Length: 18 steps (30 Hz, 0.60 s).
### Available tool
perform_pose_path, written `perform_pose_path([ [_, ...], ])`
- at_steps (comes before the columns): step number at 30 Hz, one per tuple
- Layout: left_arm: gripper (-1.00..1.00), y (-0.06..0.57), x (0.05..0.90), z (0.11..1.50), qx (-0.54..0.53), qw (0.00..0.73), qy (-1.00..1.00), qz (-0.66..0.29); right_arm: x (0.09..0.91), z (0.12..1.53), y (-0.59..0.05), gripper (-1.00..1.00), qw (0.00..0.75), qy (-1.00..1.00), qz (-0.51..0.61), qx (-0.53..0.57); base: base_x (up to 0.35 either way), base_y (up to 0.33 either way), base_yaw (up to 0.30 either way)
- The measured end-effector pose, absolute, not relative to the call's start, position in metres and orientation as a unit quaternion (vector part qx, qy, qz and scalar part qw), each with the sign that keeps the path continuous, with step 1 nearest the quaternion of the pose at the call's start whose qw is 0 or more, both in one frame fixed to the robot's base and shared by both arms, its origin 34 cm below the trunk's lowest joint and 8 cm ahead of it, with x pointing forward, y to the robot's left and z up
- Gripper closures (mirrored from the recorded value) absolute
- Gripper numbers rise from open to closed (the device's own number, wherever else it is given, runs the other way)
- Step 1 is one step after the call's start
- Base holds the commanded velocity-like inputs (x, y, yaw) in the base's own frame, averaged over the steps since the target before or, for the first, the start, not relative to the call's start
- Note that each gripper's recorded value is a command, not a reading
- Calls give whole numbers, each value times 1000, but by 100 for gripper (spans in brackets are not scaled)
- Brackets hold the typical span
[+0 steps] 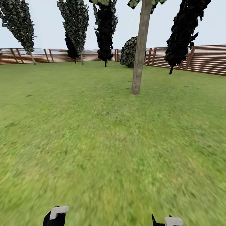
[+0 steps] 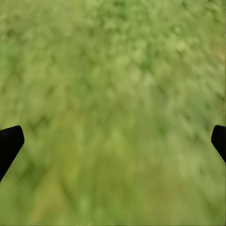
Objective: In the garden, pick up the pesticide atomizer on the floor and spray pesticide onto both trees until each tree trunk is fully covered.
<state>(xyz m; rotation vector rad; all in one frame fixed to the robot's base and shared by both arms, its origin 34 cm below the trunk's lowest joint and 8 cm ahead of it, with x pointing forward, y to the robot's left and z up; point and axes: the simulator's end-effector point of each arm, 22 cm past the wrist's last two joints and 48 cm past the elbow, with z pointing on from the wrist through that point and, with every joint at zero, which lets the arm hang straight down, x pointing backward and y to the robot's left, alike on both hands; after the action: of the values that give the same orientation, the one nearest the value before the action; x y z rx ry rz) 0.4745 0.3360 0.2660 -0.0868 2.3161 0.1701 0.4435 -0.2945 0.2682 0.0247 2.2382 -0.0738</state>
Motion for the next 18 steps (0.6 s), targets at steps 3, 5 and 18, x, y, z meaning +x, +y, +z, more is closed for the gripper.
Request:
perform_pose_path([
  [3,100,336,475,266,-34,398,914,67,443,268,-295,-100,436,899,-30,10,340,0,0],
  [5,100,336,475,266,-34,397,915,67,443,268,-295,-100,436,899,-30,10,340,0,0],
  [18,100,336,474,266,-35,397,915,67,443,268,-295,-100,436,899,-31,11,340,0,0],
])
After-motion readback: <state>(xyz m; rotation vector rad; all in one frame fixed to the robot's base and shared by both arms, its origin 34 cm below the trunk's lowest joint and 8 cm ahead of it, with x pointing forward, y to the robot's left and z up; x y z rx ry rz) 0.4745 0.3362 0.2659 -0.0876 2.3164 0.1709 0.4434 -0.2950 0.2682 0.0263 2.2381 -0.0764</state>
